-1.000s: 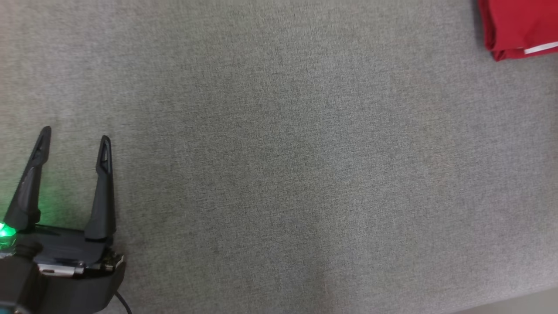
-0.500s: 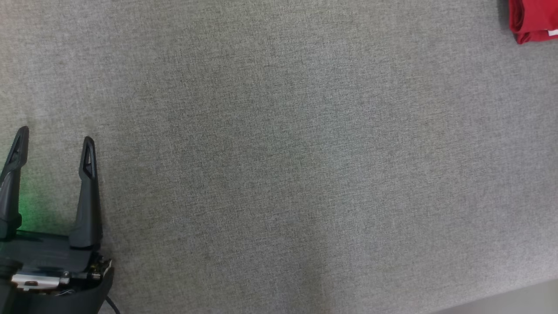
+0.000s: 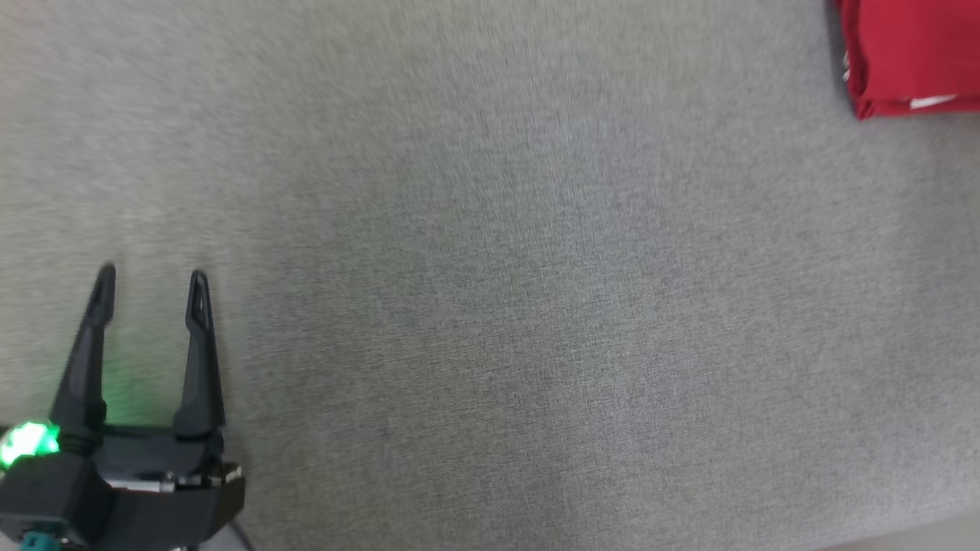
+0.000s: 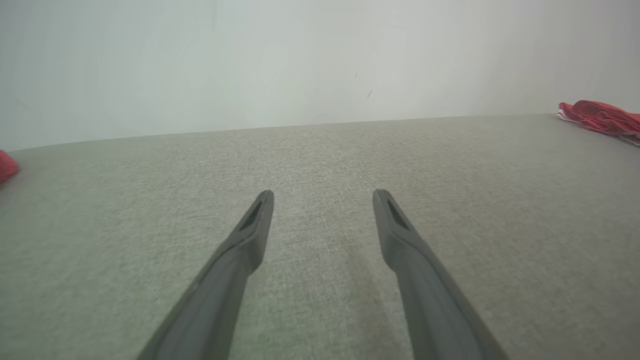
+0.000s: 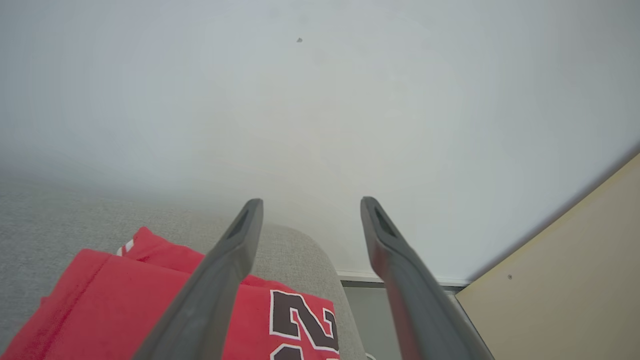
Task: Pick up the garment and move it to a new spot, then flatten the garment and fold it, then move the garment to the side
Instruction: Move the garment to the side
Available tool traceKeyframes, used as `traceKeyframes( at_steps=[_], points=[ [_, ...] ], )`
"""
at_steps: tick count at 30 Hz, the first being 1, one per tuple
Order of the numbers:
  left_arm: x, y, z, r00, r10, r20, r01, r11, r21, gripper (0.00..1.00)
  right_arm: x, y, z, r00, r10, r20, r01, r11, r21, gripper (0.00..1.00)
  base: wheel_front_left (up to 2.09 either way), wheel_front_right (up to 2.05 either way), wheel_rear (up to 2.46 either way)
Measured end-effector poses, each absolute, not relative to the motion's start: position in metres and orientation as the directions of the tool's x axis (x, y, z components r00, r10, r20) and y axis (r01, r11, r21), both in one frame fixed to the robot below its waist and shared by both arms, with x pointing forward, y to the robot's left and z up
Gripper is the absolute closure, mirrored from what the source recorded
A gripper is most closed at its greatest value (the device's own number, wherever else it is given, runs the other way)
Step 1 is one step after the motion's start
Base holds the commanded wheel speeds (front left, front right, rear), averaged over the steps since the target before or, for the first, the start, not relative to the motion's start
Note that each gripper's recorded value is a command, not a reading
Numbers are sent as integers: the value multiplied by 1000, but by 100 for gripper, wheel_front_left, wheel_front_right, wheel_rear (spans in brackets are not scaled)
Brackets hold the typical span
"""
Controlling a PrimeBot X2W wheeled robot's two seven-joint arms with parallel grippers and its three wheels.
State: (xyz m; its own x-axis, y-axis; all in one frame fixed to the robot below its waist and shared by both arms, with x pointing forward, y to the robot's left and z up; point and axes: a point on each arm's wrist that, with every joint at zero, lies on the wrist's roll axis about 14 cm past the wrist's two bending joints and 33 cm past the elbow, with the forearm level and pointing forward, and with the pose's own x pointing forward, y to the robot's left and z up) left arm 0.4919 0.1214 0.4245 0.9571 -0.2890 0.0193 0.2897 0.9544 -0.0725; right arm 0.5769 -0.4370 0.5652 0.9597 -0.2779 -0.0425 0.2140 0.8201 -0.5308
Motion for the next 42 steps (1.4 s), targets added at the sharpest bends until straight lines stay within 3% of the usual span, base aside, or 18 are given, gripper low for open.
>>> traceKeyframes(
  at_steps=[9,20,42],
  points=[
    [454,150,443,984,-178,-14,177,981,-83,0,558,-368,579,993,-116,38,121,898,-424,0,0,0,0],
    [409,181,484,996,-81,42,83,995,-49,0,504,-306,594,992,-10,128,46,959,-280,0,0,0,0],
    [367,205,502,997,2,74,1,999,-47,0,390,-237,515,999,3,47,-4,1000,20,0,0,0,0]
  ],
)
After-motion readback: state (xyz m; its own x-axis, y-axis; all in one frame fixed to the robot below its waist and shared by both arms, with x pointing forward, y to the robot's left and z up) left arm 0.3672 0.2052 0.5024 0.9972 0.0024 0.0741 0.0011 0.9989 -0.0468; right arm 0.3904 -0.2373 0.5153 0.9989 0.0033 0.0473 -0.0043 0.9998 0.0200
